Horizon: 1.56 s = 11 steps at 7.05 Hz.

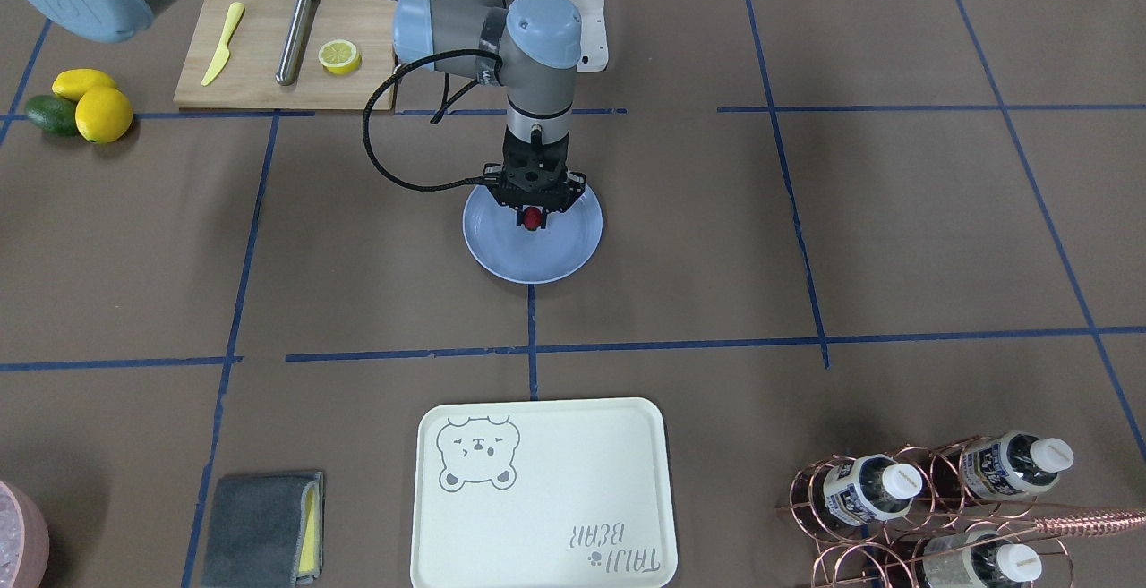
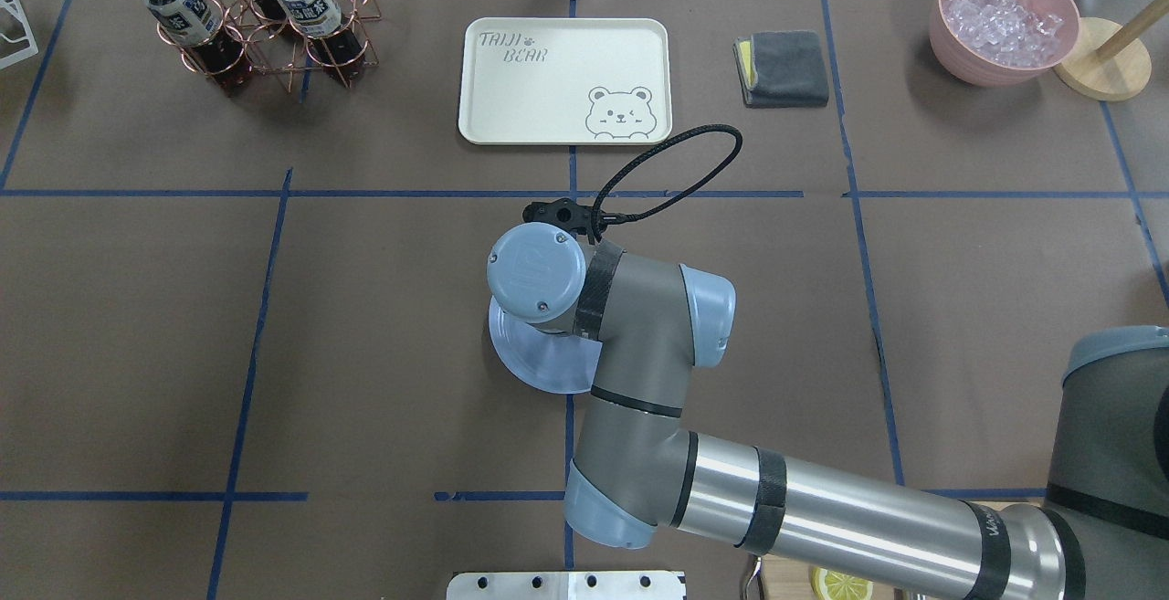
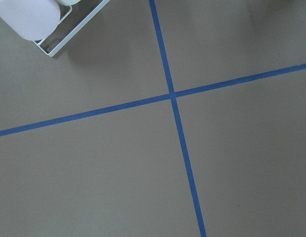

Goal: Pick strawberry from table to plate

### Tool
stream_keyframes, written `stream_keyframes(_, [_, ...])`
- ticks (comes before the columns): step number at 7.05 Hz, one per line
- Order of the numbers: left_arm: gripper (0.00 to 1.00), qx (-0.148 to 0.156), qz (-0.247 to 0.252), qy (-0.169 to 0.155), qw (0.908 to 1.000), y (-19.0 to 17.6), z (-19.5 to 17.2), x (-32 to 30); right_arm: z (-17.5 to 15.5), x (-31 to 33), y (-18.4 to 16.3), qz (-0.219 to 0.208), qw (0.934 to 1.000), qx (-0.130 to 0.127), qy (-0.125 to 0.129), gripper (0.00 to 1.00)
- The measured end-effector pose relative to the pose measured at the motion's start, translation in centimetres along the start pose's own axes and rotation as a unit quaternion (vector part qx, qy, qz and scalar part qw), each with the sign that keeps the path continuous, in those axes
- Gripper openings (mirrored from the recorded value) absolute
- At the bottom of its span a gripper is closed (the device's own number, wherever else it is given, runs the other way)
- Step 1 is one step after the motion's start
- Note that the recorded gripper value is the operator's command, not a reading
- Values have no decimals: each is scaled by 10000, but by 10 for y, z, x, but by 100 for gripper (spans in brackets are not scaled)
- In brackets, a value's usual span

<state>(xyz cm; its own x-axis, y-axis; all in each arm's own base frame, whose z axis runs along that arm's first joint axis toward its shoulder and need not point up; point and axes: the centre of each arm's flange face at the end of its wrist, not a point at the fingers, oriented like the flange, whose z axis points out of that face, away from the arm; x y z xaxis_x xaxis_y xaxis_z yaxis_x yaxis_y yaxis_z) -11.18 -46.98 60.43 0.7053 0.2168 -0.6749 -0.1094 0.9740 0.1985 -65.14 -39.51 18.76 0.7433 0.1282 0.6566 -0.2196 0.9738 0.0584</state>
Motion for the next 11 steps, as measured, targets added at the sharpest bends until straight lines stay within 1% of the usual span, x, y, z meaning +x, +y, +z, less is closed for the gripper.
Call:
stream_keyframes(1, [100, -2, -1, 0, 10000, 0, 0, 0, 0, 0, 0, -5, 10000, 0, 3, 97])
stream_keyframes(2, [100, -5, -3, 1, 10000, 0, 1, 0, 0, 0, 0, -17, 10000, 5, 2, 100])
stream_keyframes(4, [100, -13, -9, 3, 10000, 0, 1, -1, -3, -1, -2, -62, 10000, 49, -39, 100])
stream_keyframes(5, [100, -14, -10, 3, 10000, 1, 1, -1, -11, 2, -13, -92, 9999, 99, -101, 100])
stream_keyframes(6, [100, -22, -19, 6, 10000, 1, 2, -1, -26, 15, -44, -139, 9997, 134, -175, 100])
stream_keyframes(7, [100, -38, -34, 9, 10000, 1, 3, -3, -39, 50, -93, -241, 9994, 83, -222, 100])
stream_keyframes(8, [100, -74, -68, 14, 9999, 3, 6, -5, -53, 110, -147, -469, 9986, -6, -257, 100])
stream_keyframes(9, [100, -127, -119, 18, 9998, 5, 10, -8, -64, 195, -198, -861, 9959, -106, -259, 100])
stream_keyframes(10, [100, -160, -147, 9, 9998, 6, 12, -10, -70, 291, -238, -1326, 9907, -218, -213, 100])
stream_keyframes(11, [100, -176, -161, 3, 9997, 7, 13, -11, -78, 399, -268, -1776, 9834, -346, -162, 100])
